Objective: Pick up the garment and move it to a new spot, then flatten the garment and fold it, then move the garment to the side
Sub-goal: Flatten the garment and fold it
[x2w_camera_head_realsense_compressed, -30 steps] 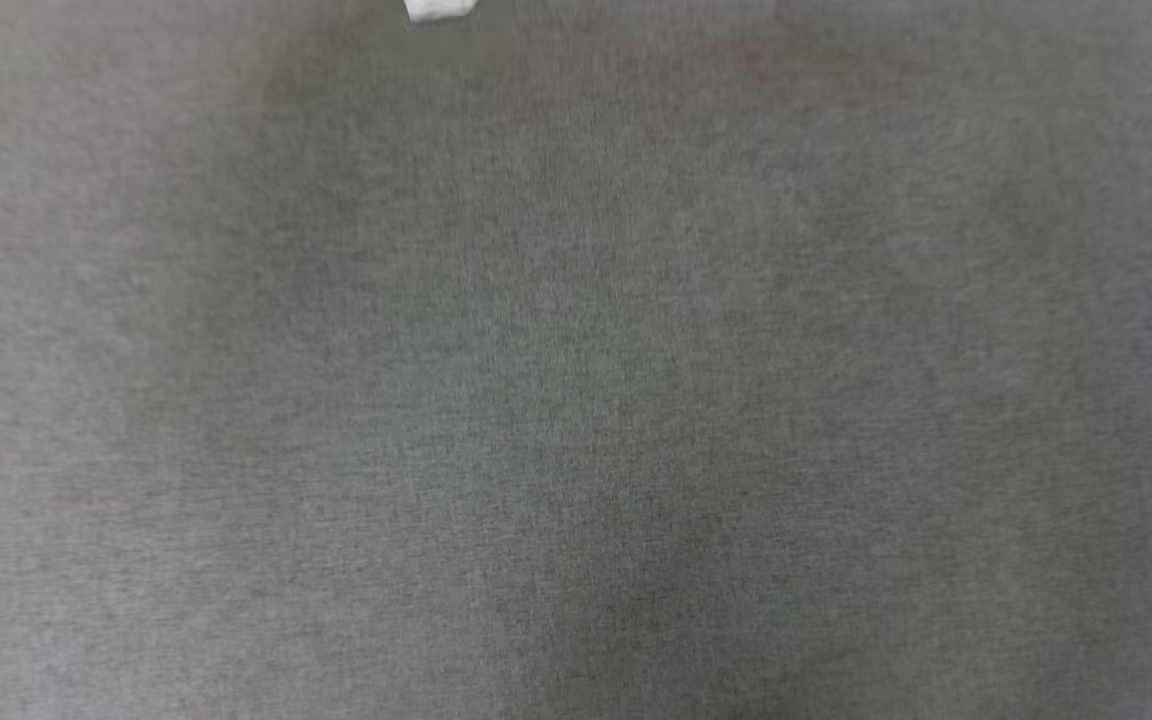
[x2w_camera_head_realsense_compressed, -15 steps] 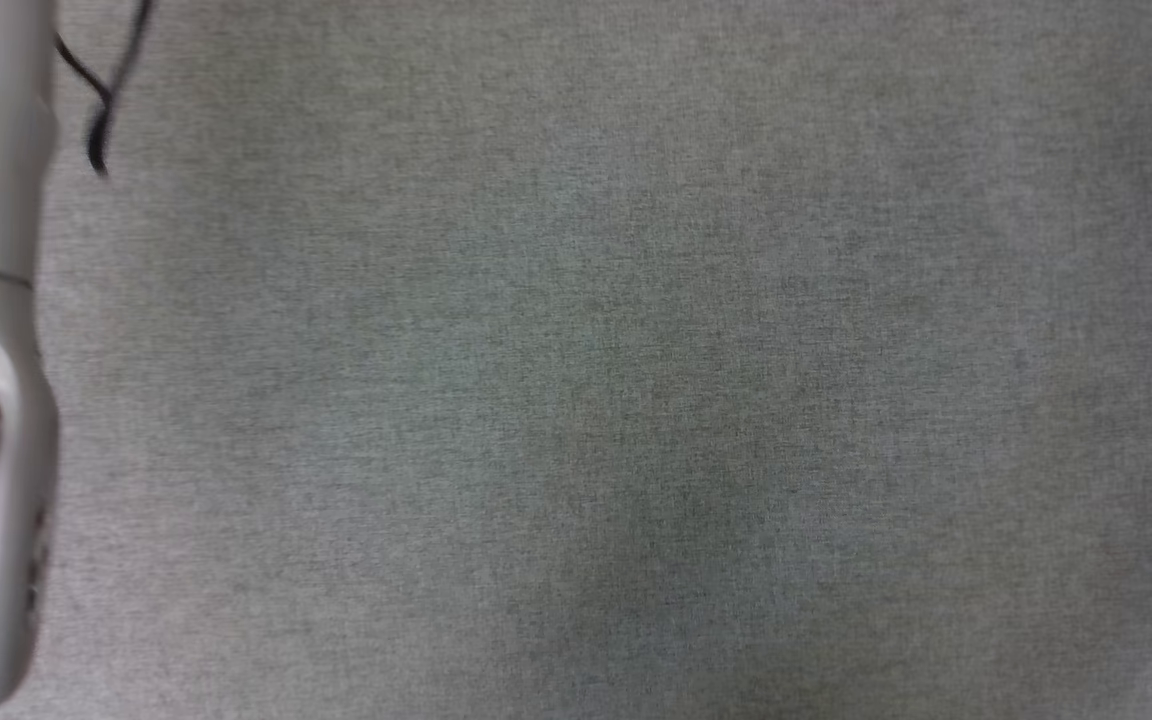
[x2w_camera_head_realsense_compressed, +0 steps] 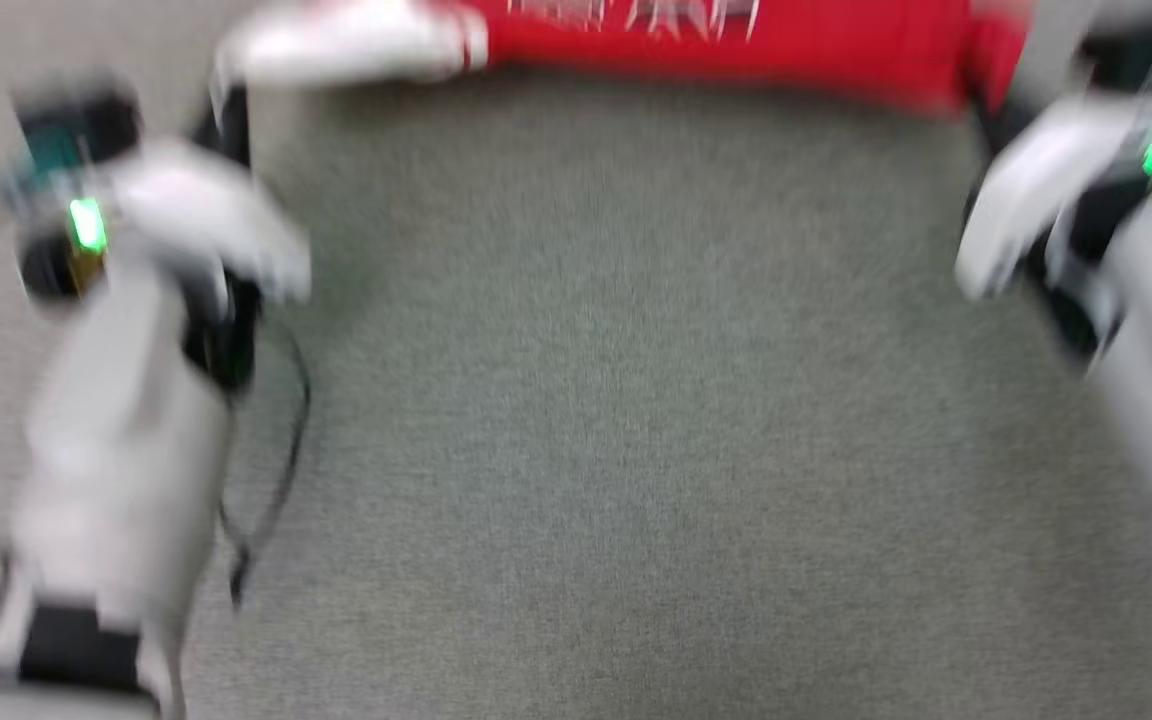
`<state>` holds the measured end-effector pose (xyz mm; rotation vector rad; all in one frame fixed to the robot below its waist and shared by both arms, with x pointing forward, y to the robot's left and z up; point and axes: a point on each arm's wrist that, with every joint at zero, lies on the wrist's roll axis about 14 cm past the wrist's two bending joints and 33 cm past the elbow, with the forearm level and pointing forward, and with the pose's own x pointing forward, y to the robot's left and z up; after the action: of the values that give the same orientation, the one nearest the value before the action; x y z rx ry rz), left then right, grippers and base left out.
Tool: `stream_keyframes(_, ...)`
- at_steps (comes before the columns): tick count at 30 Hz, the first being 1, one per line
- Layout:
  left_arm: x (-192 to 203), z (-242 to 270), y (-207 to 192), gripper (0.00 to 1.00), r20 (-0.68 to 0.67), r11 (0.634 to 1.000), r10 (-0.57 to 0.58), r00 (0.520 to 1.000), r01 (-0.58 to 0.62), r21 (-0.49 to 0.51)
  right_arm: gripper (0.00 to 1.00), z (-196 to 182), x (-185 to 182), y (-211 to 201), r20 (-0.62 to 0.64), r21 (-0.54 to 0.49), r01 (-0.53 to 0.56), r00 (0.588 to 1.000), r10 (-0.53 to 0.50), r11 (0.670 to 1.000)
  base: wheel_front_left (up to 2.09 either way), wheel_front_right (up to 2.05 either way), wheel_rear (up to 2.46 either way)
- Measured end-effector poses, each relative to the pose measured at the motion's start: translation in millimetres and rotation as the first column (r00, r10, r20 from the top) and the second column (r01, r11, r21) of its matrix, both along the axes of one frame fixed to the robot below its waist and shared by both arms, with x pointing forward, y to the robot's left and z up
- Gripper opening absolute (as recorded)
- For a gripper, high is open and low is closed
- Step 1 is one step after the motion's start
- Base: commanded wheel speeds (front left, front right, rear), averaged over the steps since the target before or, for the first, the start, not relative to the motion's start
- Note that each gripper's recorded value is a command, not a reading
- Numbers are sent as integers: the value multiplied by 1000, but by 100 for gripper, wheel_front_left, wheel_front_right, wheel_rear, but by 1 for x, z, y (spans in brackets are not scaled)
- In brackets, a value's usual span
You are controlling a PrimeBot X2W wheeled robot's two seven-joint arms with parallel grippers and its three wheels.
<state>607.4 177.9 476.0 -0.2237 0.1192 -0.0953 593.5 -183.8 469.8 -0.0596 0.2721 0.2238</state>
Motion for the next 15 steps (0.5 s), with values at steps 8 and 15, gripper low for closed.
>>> stream_keyframes(8,-114,-33,27,0,-94,997,73,993,-75,-22,0,-23,-97,-7,-54,67,17,998,-14,998,0,0,0)
stream_keyframes(15,-194,-30,41,0,-138,991,129,982,-134,-26,0,-40,-165,-8,-89,151,54,995,-41,987,0,0,0)
